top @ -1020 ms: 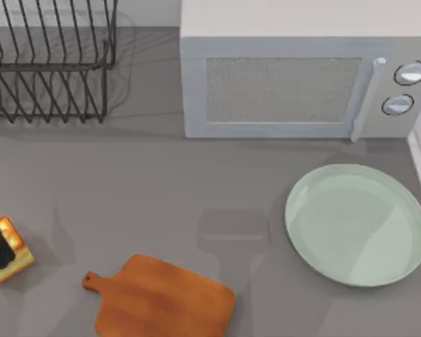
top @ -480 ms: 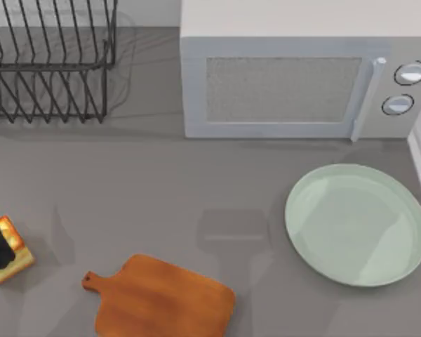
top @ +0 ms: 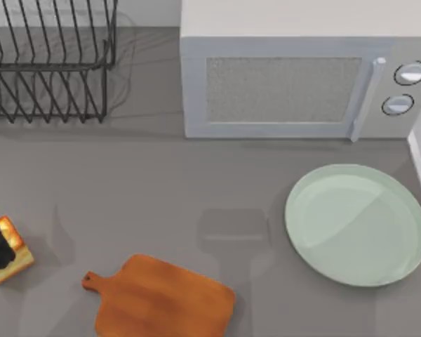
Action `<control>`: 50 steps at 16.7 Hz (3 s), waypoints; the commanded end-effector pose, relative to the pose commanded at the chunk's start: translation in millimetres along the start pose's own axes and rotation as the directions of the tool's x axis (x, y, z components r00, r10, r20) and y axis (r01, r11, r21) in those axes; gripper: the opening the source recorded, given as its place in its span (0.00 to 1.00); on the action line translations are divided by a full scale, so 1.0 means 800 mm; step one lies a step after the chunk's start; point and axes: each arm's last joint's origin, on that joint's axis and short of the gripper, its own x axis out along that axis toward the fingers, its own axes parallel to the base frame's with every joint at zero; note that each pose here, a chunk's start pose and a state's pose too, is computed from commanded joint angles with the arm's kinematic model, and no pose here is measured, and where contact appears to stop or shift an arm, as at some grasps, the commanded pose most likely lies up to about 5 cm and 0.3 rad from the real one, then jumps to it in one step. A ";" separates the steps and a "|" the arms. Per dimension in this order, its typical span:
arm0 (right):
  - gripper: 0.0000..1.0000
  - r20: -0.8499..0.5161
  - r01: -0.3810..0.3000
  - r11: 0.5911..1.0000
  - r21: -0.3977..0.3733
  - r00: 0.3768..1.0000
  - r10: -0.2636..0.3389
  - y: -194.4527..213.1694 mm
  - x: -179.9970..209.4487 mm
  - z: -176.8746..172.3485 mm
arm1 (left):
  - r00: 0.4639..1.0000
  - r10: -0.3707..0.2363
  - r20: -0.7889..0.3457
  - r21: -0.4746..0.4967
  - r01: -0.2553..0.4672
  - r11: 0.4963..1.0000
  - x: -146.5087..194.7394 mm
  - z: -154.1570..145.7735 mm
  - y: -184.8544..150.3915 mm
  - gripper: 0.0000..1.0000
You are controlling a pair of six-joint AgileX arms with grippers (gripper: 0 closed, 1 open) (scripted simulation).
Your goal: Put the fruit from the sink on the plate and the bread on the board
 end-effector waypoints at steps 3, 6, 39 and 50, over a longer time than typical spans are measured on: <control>1.00 -0.007 -0.002 1.000 0.000 1.000 0.002 0.001 0.011 -0.003 | 1.000 0.000 0.000 0.000 0.000 1.000 0.000 0.000 0.000 1.00; 0.92 -0.007 -0.002 1.000 0.000 1.000 0.002 0.001 0.011 -0.003 | 1.000 0.000 0.000 0.000 0.000 1.000 0.000 0.000 0.000 1.00; 0.00 0.046 -0.002 1.000 0.006 0.999 0.002 0.000 -0.151 0.006 | 1.000 0.000 0.000 0.000 0.000 1.000 0.000 0.000 0.000 1.00; 0.00 0.165 0.022 1.000 -0.017 0.986 -0.019 0.089 -0.259 -0.011 | 1.000 0.000 0.000 0.000 0.000 1.000 0.000 0.000 0.000 1.00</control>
